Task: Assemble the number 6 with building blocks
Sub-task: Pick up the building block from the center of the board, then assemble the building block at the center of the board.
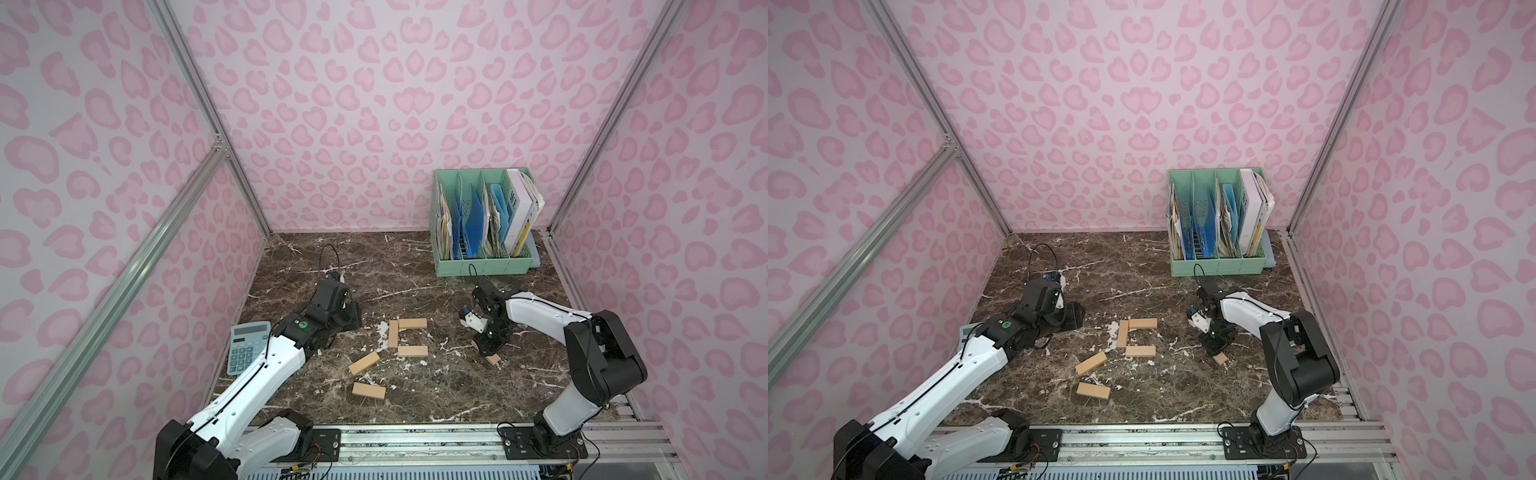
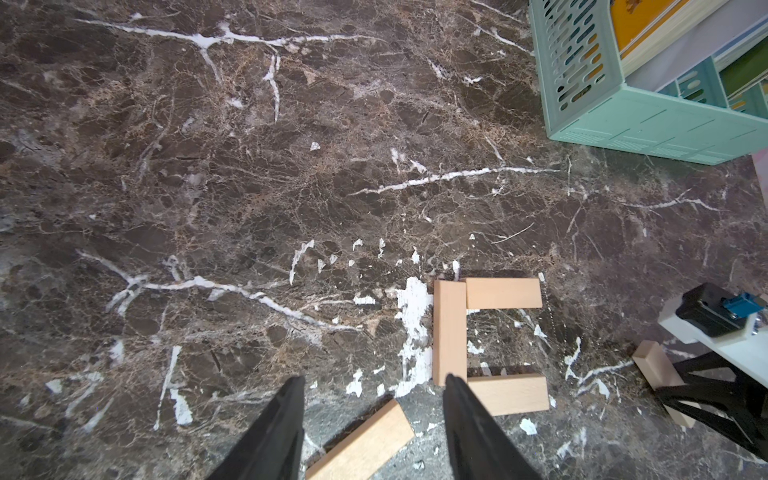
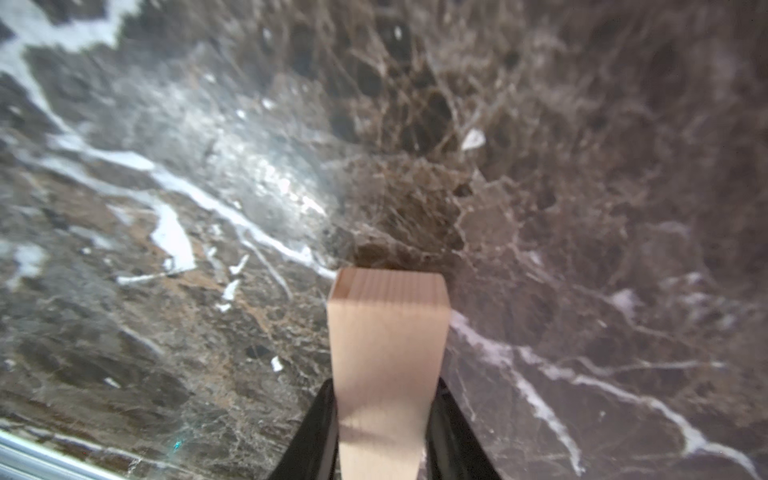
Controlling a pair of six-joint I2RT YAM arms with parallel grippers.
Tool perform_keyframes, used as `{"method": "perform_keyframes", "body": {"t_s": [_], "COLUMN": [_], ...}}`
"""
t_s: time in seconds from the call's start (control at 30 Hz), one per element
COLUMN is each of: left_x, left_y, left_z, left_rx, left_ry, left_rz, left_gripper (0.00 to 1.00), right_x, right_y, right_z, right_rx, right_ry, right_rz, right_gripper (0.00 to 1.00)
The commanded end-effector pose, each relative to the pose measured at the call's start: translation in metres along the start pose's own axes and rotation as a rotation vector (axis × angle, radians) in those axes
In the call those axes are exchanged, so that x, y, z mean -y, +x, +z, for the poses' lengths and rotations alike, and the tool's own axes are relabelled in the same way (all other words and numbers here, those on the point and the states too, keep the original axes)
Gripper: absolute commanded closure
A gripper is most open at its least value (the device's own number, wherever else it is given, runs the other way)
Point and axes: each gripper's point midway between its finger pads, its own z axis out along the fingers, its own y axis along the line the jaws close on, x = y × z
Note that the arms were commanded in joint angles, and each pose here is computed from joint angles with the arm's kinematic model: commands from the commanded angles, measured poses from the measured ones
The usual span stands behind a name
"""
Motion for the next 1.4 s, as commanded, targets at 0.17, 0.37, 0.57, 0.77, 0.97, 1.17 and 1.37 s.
{"method": "perform_keyframes", "body": {"t_s": [0.17,0.37,0.57,0.77,0.97,1.17,1.37], "left_x": [0.004,0.002,0.003,0.004,0.002,-0.001,-0.002], "left_y": [-0.008,-0.008,-0.006,-0.001,0.005,0.01,0.013], "left_z": [-0.001,-0.002,-0.002,-0.003,-0.009,-0.013,-0.015], "left_rx": [0.016,0.026,0.018,0.005,-0.002,-0.011,-0.013], "left_ry": [0.006,0.002,0.011,0.027,0.033,0.034,0.033], "left_rz": [0.012,0.005,0.01,0.011,0.002,-0.002,-0.001], "left_gripper": [0.43,0.43,0.43,0.43,0.43,0.43,0.43], "right_x": [-0.04,-0.08,-0.121,-0.149,-0.164,-0.181,-0.184], "right_y": [-0.049,-0.092,-0.078,-0.082,-0.063,-0.046,-0.05], "right_z": [-0.045,-0.072,-0.055,-0.064,-0.039,-0.008,0.006], "right_rx": [0.105,0.189,0.07,0.175,0.119,0.06,0.047], "right_ry": [0.015,-0.062,-0.108,-0.142,-0.141,-0.135,-0.128], "right_rz": [-0.063,0.097,0.309,0.451,0.536,0.562,0.566], "right_gripper": [0.76,0.84,0.88,0.9,0.87,0.88,0.89]}}
